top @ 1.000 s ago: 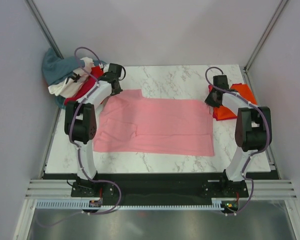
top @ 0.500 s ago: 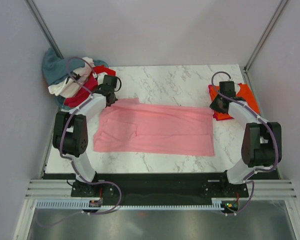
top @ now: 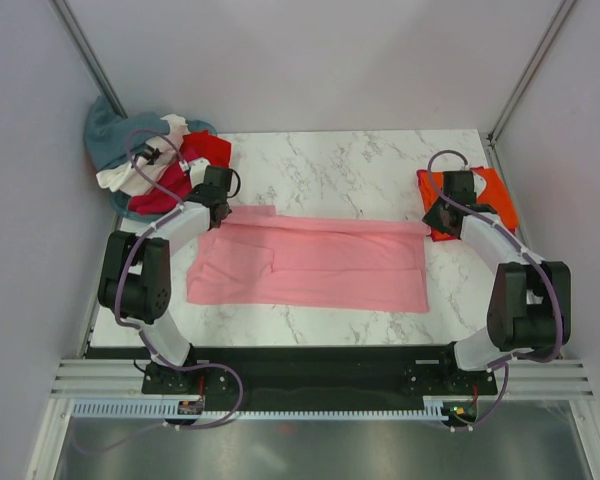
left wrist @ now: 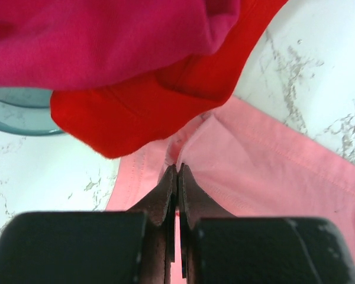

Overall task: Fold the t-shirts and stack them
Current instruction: Fold the tshirt

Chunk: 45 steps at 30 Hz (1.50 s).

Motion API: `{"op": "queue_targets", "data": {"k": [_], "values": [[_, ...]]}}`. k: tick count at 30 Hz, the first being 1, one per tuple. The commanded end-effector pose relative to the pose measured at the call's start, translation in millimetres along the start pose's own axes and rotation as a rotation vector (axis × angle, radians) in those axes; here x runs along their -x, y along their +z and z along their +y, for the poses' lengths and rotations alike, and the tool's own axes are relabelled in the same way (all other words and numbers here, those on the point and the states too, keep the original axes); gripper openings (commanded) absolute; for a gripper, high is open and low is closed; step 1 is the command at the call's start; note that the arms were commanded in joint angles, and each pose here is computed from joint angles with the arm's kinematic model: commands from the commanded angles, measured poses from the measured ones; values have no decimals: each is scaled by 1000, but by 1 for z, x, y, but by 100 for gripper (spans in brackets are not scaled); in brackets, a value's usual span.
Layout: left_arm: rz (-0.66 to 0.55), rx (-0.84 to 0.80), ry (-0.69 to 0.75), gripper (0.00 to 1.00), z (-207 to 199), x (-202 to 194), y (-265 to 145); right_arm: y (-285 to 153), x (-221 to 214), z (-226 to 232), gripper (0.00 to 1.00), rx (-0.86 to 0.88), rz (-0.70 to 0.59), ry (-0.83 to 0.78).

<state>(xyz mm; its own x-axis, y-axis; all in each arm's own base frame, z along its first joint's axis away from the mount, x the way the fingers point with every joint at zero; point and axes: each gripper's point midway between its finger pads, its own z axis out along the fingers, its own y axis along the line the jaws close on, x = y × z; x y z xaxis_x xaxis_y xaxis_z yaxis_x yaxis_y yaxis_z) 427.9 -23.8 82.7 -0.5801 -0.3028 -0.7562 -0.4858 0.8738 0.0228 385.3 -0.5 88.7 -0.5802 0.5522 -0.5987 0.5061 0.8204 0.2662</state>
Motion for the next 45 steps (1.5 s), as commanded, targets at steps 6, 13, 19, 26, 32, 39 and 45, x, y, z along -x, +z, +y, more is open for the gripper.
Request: {"op": "queue_targets", "data": {"k": [6,13,19,26,32,39,45], "values": [[-111,-24,-85,2,-1,23,-11,-8,32,-9,0,-9,-74,56],[-110,-48,-75,2,-13,27,-7,5,53,1,0,9,-67,92],[-116,-16,-73,2,-6,25,-5,3,46,4,0,39,-42,87],[-114,3,-108,2,5,16,-10,-9,27,-8,0,40,-43,100],[-116,17,-129,2,16,8,-17,-20,8,-20,0,43,-41,116],[-80,17,-181,2,31,-19,-26,-23,-19,-35,0,35,-25,139],[-57,23,-191,2,41,-34,-33,-20,-41,-50,0,3,-9,153]]}}
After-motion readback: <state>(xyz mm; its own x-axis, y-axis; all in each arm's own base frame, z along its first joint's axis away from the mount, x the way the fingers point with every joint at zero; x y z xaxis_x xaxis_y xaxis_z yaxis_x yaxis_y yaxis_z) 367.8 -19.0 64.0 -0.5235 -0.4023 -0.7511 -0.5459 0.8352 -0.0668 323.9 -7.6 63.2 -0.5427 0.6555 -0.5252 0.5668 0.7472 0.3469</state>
